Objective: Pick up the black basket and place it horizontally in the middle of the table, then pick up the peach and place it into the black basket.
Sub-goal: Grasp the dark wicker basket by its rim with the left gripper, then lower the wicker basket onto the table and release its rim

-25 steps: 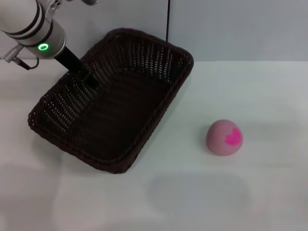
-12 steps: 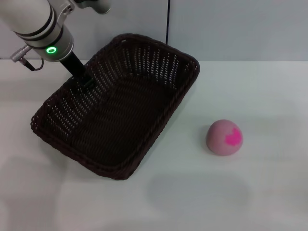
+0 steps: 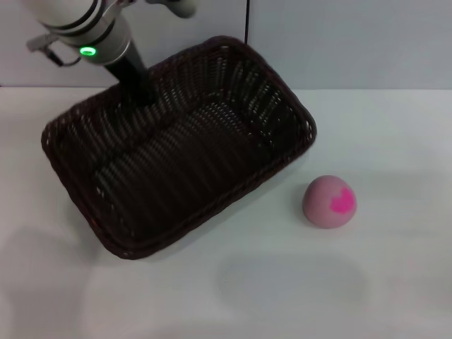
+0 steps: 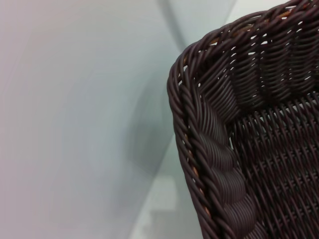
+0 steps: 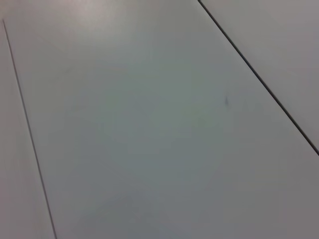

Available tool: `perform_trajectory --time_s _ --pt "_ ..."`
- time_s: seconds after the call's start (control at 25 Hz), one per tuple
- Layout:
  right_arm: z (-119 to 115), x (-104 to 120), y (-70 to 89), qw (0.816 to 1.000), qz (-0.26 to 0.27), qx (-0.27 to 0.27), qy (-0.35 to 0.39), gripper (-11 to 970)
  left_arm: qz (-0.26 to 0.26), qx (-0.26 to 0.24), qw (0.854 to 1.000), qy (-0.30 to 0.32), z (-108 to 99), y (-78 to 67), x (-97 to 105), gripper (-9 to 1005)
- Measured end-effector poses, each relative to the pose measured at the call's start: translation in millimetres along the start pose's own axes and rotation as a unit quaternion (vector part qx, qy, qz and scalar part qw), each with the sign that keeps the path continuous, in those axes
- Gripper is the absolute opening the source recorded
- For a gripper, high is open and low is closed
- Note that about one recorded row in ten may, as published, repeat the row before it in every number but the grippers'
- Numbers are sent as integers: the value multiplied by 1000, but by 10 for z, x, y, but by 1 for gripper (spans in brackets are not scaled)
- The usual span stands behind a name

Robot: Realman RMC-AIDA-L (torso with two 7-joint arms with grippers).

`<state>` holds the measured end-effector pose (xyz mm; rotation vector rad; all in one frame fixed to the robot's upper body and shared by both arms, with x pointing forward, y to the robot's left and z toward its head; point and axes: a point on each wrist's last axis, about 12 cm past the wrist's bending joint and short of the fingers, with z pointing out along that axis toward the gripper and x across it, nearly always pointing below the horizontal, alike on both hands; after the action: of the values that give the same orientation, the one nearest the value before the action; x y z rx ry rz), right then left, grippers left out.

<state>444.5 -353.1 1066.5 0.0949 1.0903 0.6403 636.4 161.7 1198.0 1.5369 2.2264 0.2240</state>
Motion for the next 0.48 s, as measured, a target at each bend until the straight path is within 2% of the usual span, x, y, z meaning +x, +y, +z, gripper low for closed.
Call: perform_trajectory --time_s 0.12,0.2,0.28,0.48 --pt "-3 4 2 1000 1 0 1 775 82 -18 996 -14 -105 -12 -127 341" --pt "-5 7 4 1000 2 -1 2 775 155 -25 987 -23 -153 -58 -217 332" --pt "-11 10 5 1000 3 0 3 775 204 -29 978 -29 -155 -111 -269 324" --pt "-19 21 13 1000 5 0 6 775 277 -33 959 -59 -155 -188 -378 304"
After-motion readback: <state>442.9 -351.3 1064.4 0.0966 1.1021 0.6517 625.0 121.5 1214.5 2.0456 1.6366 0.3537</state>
